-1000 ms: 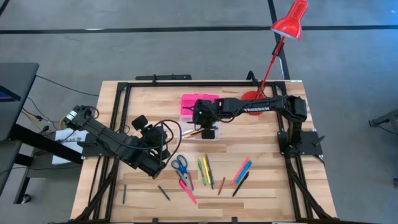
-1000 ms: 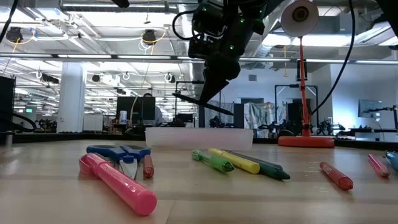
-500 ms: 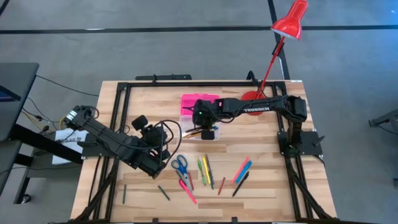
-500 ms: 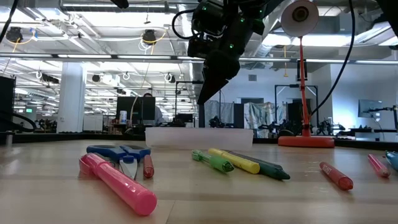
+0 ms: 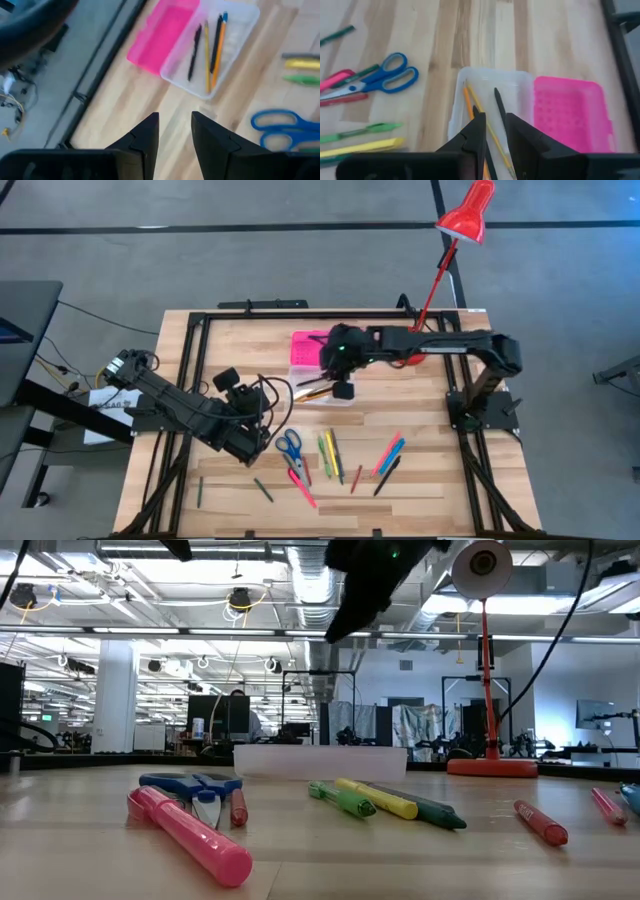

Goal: Pick & place school supplies into a supply box
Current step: Put the green crayon into the pink supply box

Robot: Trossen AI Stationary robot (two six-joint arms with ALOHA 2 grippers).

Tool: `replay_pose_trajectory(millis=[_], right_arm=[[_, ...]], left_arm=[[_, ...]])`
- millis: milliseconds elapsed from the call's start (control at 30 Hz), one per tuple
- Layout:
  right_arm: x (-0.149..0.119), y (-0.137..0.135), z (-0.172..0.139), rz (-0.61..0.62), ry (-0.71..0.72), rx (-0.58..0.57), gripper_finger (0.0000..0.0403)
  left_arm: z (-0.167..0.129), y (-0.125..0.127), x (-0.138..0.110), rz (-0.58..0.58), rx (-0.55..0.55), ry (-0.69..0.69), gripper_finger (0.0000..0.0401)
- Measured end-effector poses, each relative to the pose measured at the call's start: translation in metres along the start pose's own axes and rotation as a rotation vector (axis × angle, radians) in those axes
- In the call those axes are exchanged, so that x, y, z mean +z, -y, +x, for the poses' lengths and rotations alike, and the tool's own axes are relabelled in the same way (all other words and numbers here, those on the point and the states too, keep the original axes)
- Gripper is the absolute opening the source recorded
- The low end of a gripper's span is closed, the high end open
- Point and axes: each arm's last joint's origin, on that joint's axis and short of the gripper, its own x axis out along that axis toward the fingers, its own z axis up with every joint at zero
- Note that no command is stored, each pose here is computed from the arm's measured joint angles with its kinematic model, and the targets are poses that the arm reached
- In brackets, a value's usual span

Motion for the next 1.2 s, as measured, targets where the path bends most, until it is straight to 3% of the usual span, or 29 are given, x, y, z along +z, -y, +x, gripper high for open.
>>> replay_pose_trajectory(millis=[200, 467, 700, 900, 1033, 1200], right_arm=[[-0.003, -0.007, -0.051, -0.003, 0.009, 0.008, 0.0068], [-0.018, -0.036, -0.102, -0.048, 0.078, 0.059, 0.0068], [-0.046, -0.057, -0.131, -0.003, 0.098, 0.099, 0.0068], [-0.078, -0.072, -0.143, 0.089, 0.079, 0.132, 0.0068], [-0.1, -0.082, -0.145, 0.144, 0.07, 0.115, 0.0068], [-0.121, -0.095, -0.147, 0.207, 0.065, 0.107, 0.0068]], left_arm=[[0.002, 0.004, 0.0, 0.02, -0.122, -0.119, 0.0109], [-0.008, 0.022, -0.002, 0.173, -0.371, -0.16, 0.0109], [-0.014, 0.038, -0.007, 0.248, -0.501, -0.12, 0.0109], [0.0, 0.068, -0.036, 0.286, -0.67, -0.202, 0.0109], [0.018, 0.086, -0.061, 0.229, -0.719, -0.259, 0.0109], [0.034, 0.093, -0.074, 0.014, -0.681, -0.315, 0.0109]])
